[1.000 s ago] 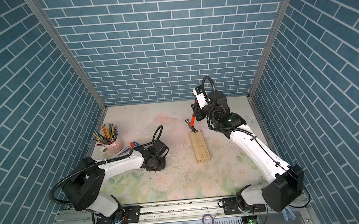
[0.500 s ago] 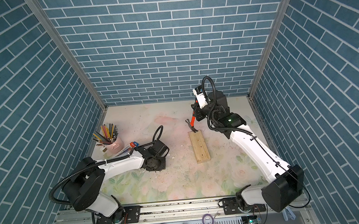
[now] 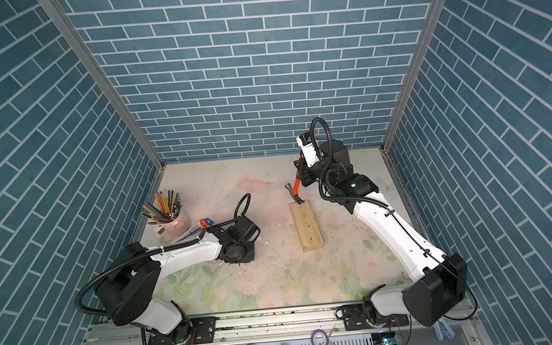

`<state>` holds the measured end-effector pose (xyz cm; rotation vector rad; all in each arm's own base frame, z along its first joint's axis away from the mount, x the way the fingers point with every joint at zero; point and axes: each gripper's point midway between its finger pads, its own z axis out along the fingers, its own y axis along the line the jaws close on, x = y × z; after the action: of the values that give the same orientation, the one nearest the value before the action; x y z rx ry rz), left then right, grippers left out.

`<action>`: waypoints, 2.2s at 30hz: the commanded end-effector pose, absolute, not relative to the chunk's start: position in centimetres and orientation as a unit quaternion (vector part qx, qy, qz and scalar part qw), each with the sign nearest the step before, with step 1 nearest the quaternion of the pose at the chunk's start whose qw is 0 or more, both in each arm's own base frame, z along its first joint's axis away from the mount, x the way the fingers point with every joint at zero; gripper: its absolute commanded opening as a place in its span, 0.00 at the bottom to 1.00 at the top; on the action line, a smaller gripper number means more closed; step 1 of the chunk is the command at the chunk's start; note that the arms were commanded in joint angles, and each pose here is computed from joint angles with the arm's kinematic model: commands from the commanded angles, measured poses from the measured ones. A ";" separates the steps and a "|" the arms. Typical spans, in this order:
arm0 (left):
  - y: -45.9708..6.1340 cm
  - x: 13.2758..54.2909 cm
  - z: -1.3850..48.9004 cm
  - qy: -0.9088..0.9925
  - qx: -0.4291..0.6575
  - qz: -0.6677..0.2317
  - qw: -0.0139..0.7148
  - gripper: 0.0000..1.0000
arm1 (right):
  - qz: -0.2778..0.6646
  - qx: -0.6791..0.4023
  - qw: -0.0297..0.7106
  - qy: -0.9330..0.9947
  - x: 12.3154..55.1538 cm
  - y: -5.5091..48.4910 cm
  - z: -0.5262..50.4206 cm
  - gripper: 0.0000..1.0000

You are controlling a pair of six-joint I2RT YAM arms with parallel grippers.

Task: Use a claw hammer to pull out a nail
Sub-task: Place the nail at the center of the board, then place the hammer at the center of the board.

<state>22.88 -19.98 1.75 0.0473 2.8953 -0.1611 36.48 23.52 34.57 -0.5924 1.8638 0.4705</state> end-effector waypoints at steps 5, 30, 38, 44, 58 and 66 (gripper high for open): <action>-20.3 23.9 3.8 0.987 0.020 -0.061 0.149 0.33 | 0.202 -0.253 0.604 0.729 36.7 23.6 40.0 0.00; -25.4 29.0 13.7 0.927 0.092 -0.180 0.316 0.86 | 0.201 -0.250 0.602 0.731 36.5 23.4 40.5 0.00; -28.2 31.7 22.6 0.840 0.143 -0.249 0.460 0.86 | 0.219 -0.239 0.595 0.736 36.3 23.1 41.3 0.00; -30.4 33.0 28.3 0.764 0.196 -0.274 0.550 0.86 | 0.258 -0.236 0.574 0.741 36.0 23.3 41.6 0.00; -36.8 34.3 31.0 0.674 0.351 -0.290 0.582 0.86 | 0.300 -0.266 0.548 0.734 34.4 24.5 43.3 0.00; -38.2 35.2 30.9 0.658 0.379 -0.312 0.571 0.86 | 0.322 -0.277 0.540 0.726 33.3 24.8 44.3 0.00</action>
<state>35.46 -37.52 29.75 0.8276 1.6072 -0.7130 34.30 24.45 40.56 -0.6522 1.8361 0.6989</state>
